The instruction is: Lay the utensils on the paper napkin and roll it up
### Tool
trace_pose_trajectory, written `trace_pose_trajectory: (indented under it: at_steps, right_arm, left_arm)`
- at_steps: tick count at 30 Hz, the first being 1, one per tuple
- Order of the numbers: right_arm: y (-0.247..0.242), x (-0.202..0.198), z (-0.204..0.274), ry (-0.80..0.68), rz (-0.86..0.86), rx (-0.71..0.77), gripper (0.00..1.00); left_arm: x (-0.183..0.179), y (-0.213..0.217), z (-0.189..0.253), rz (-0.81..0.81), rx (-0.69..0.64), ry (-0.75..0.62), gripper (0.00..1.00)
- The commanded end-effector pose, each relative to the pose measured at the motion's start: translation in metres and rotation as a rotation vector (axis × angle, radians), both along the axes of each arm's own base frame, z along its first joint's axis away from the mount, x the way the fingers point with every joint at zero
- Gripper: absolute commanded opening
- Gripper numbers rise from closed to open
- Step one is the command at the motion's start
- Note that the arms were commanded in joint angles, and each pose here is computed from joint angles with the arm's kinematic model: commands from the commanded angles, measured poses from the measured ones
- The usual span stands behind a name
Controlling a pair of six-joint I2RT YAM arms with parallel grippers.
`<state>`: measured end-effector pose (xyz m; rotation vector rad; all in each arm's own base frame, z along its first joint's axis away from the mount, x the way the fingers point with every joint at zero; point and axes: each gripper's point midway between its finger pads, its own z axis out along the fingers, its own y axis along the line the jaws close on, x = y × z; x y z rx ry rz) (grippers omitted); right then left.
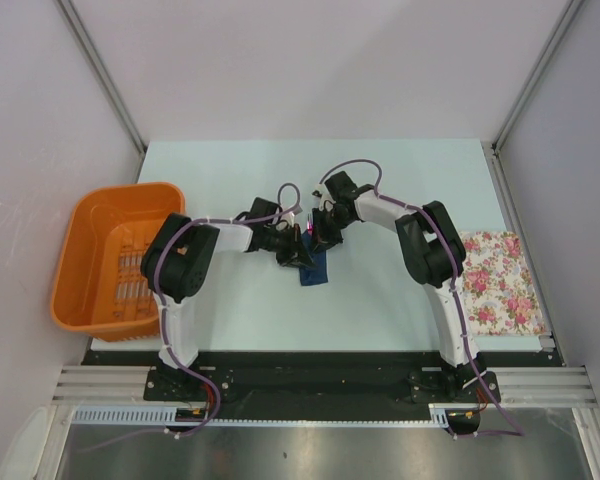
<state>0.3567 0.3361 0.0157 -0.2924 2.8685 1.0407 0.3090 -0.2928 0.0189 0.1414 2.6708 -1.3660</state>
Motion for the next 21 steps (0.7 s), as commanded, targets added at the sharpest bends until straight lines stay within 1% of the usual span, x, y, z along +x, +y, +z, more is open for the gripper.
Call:
trace_pose_trajectory:
  at_steps: [1,3,4,5,9,12,17,21]
  right_arm:
    - [-0.020,0.005,-0.045,-0.004,-0.028,-0.103,0.00]
    - [-0.021,0.021,-0.029,-0.027,-0.048,-0.043,0.07]
    - [-0.014,0.028,-0.013,-0.042,-0.049,0.027,0.10]
    - [-0.012,0.036,-0.002,-0.056,-0.057,0.065,0.14]
    - [-0.010,0.061,0.039,-0.089,-0.086,0.217,0.15]
    - [-0.010,0.070,0.052,-0.108,-0.092,0.251,0.14]
    - [-0.005,0.068,0.047,-0.095,-0.074,0.263,0.10]
    - [0.000,0.054,0.039,-0.068,-0.046,0.253,0.07]
  left_arm:
    - [-0.007,0.034,-0.048,-0.012,0.238,0.001,0.00]
    - [-0.010,0.038,-0.050,-0.022,0.253,0.010,0.00]
    - [-0.011,0.039,-0.051,-0.027,0.258,0.007,0.00]
    - [-0.012,0.039,-0.051,-0.032,0.258,0.009,0.00]
    - [-0.013,0.040,-0.053,-0.043,0.262,0.012,0.00]
    - [-0.013,0.041,-0.054,-0.056,0.274,0.009,0.00]
    - [-0.011,0.040,-0.053,-0.059,0.273,0.004,0.00]
    - [-0.006,0.038,-0.052,-0.055,0.272,-0.005,0.00]
